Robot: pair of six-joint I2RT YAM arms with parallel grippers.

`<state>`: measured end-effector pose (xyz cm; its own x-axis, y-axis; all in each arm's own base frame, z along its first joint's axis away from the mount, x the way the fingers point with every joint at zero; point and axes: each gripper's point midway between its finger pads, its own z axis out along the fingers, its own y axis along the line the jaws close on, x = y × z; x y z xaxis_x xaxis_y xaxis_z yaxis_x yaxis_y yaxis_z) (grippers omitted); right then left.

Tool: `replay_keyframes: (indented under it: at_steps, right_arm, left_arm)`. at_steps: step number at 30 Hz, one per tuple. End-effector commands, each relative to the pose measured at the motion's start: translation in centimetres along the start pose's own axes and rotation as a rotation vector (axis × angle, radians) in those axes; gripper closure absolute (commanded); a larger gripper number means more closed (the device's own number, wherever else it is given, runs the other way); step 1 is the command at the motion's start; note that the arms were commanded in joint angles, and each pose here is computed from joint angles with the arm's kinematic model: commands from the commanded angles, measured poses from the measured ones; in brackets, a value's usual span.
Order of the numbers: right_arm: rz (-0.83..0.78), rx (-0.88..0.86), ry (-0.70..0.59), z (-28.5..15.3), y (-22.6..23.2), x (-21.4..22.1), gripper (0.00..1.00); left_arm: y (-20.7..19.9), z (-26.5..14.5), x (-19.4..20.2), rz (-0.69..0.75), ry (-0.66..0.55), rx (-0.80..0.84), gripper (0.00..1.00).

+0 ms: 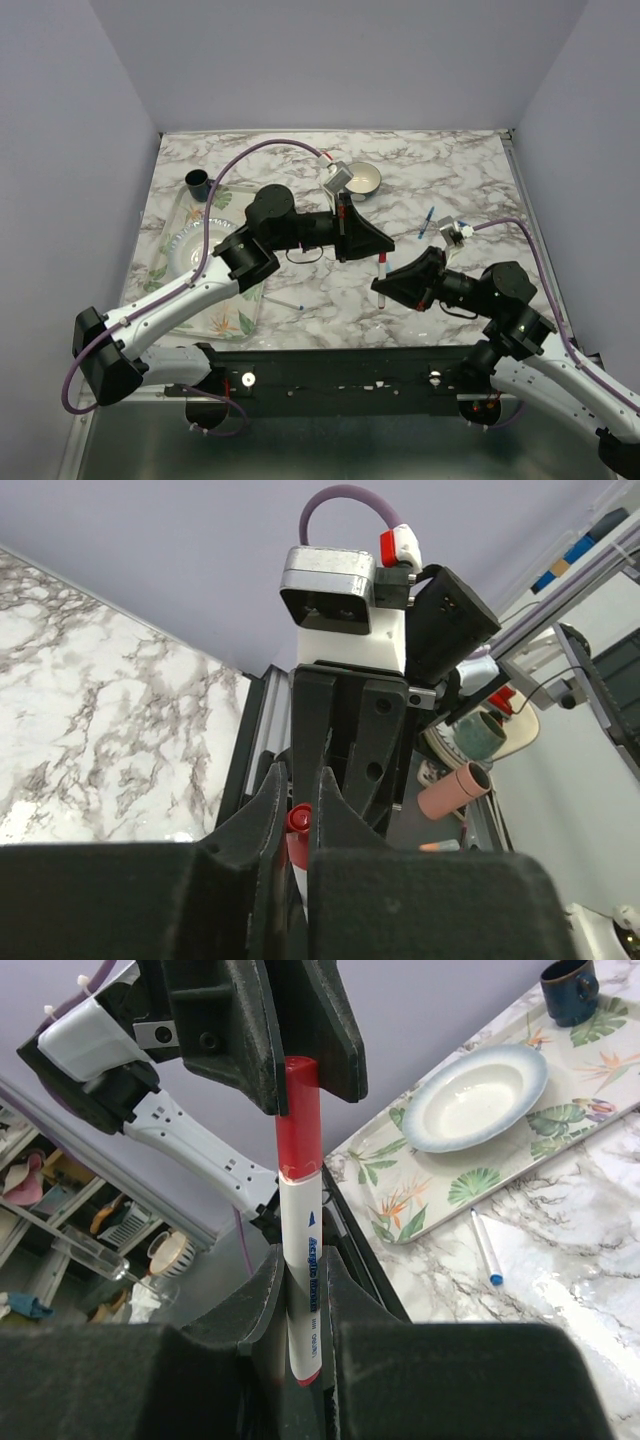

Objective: Insert the pens into the pen caps

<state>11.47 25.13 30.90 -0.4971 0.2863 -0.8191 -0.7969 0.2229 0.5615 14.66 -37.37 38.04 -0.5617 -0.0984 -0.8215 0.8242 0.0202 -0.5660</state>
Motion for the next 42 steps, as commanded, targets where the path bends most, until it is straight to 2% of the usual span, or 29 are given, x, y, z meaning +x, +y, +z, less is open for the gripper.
replay_keyframes:
  at_steps: [1, 6, 11, 14, 20, 26, 31, 38, 42]
  right_arm:
    - [-0.017, -0.038, -0.039, 0.1, 0.9, -1.1, 0.99]
    - [-0.043, -0.025, -0.107, 0.1, 1.2, -2.9, 0.99]
    - [-0.099, -0.077, -0.219, -0.1, 3.4, -6.4, 0.99]
    - [-0.118, -0.071, -0.225, 0.4, 4.0, -7.8, 0.99]
    - [-0.087, -0.01, -0.231, 1.0, 3.3, -8.8, 0.99]
    - [-0.117, 0.048, -0.263, 0.7, 4.0, -11.6, 0.99]
    - [-0.148, 0.098, -0.297, 0.8, 3.8, -13.4, 0.99]
    - [-0.188, 0.04, -0.345, 0.6, 6.0, -15.6, 0.99]
    - [-0.213, -0.029, -0.364, 0.3, 8.3, -16.9, 0.99]
  left_arm:
    - [-1.1, -0.4, 1.7, -0.038, 0.045, 0.085, 1.0]
    - [-2.4, -1.0, 2.6, -0.16, 0.036, 0.168, 1.0]
    - [-3.2, -1.6, 2.7, -0.26, -0.005, 0.22, 1.0]
    - [-3.4, -1.7, 2.5, -0.298, -0.021, 0.216, 1.0]
    - [-2.2, -1.8, 4.4, -0.23, 0.046, 0.133, 1.0]
    - [-1.3, -1.9, 6.5, -0.28, 0.067, 0.091, 1.0]
    - [-1.4, -1.8, 7.4, -0.243, 0.079, 0.07, 1.0]
    - [-4.1, -2.6, 8.5, -0.28, 0.047, 0.228, 1.0]
    - [-6.1, -2.9, 7.8, -0.282, 0.029, 0.301, 1.0]
